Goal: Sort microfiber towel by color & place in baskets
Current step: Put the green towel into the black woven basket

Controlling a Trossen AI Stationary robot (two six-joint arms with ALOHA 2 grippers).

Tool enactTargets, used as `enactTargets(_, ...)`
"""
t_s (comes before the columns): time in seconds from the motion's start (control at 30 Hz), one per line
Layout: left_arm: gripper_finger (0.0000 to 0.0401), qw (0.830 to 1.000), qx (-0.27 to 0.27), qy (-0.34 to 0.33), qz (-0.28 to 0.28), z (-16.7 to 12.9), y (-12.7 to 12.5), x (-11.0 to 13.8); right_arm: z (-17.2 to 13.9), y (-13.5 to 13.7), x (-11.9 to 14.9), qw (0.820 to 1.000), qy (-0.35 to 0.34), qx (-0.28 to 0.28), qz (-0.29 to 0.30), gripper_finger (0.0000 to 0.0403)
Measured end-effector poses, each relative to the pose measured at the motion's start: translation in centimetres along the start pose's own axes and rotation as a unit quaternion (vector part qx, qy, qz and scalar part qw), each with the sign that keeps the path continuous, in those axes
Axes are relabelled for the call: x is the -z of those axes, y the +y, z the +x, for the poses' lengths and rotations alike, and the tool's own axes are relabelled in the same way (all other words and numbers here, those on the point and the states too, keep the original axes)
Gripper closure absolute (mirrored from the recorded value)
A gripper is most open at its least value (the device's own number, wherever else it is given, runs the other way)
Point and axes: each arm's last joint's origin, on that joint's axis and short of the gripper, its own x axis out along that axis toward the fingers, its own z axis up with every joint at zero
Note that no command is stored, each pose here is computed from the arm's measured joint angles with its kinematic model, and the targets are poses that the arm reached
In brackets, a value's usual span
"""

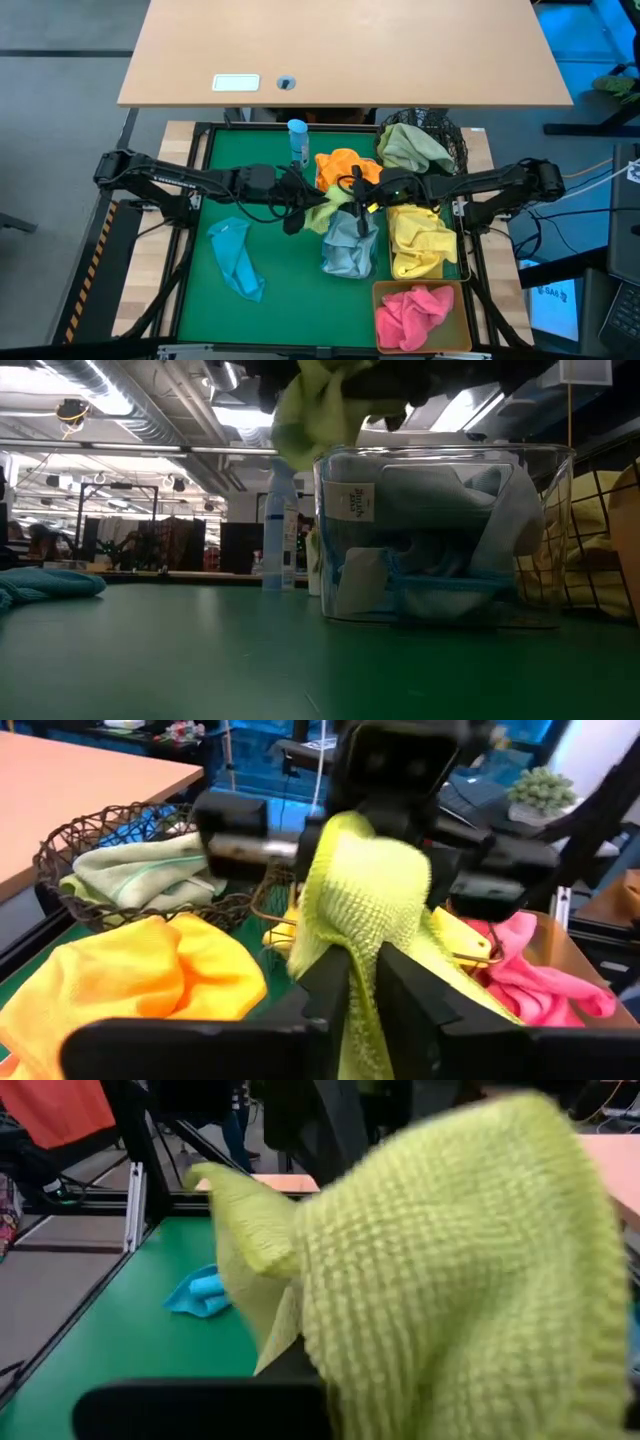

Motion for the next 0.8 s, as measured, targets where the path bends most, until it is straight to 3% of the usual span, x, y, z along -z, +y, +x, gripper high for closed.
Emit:
enactTargets(0.17, 0.0326, 1.000, -0.005, 0.002, -0.001, 0.1, 0.0, 0.1, -2.3, 0.0, -2.1, 0.999, 0.020, 0.033, 0.000, 0.0387)
enactTargets(0.43, 0.0320, 1.000, -0.007, 0.009, -0.001, 0.1, 0.1, 0.3, -8.2, -0.2, -6.7, 0.985, 0.061, 0.159, -0.031, 0.0387)
enactTargets(0.63, 0.0320, 1.000, -0.008, 0.015, 0.000, 0.1, 0.1, 0.4, -13.0, -0.5, -9.6, 0.954, 0.063, 0.292, -0.038, 0.0397)
enactTargets(0.8, 0.0320, 1.000, -0.008, 0.014, 0.000, 0.1, 0.1, 0.4, -16.6, -1.1, -10.2, 0.917, 0.077, 0.385, -0.063, 0.0392)
